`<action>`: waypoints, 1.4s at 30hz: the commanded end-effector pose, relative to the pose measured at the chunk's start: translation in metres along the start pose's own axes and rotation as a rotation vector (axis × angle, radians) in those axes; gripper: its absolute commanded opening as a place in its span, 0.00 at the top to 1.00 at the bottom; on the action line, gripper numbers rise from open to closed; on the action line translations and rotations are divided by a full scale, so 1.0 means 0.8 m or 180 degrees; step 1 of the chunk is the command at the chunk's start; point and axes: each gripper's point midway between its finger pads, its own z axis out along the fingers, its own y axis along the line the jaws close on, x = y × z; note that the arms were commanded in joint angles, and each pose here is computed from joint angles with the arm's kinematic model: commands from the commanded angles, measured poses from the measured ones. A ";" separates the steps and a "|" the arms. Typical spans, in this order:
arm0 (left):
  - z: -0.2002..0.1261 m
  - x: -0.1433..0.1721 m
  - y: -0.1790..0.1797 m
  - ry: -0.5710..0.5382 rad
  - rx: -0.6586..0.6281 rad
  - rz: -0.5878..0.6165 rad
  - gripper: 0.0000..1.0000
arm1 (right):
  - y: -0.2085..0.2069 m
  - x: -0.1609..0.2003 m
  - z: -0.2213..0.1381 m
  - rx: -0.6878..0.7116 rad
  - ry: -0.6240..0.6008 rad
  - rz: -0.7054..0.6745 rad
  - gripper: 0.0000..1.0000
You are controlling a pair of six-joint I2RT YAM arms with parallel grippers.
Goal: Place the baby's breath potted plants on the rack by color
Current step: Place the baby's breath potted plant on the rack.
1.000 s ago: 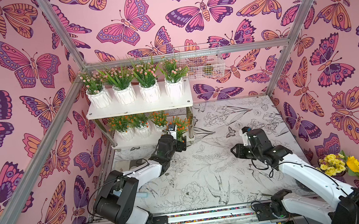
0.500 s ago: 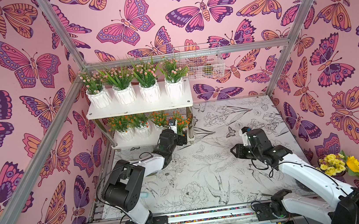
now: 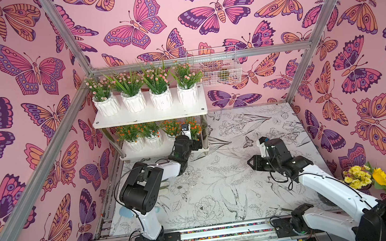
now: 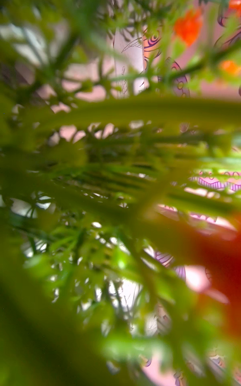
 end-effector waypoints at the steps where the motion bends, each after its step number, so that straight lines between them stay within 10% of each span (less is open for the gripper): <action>1: 0.011 -0.017 0.012 -0.0203 -0.0160 -0.0024 0.30 | -0.003 0.000 0.003 0.0000 -0.0001 -0.0007 0.61; 13: 0.013 -0.021 0.012 -0.0171 -0.0179 -0.0011 0.00 | -0.004 0.002 0.006 -0.0002 0.0014 -0.0005 0.61; 42: -0.110 0.003 -0.004 0.0150 -0.0046 -0.0187 0.00 | -0.019 -0.020 -0.003 0.0246 -0.0311 -0.0102 0.52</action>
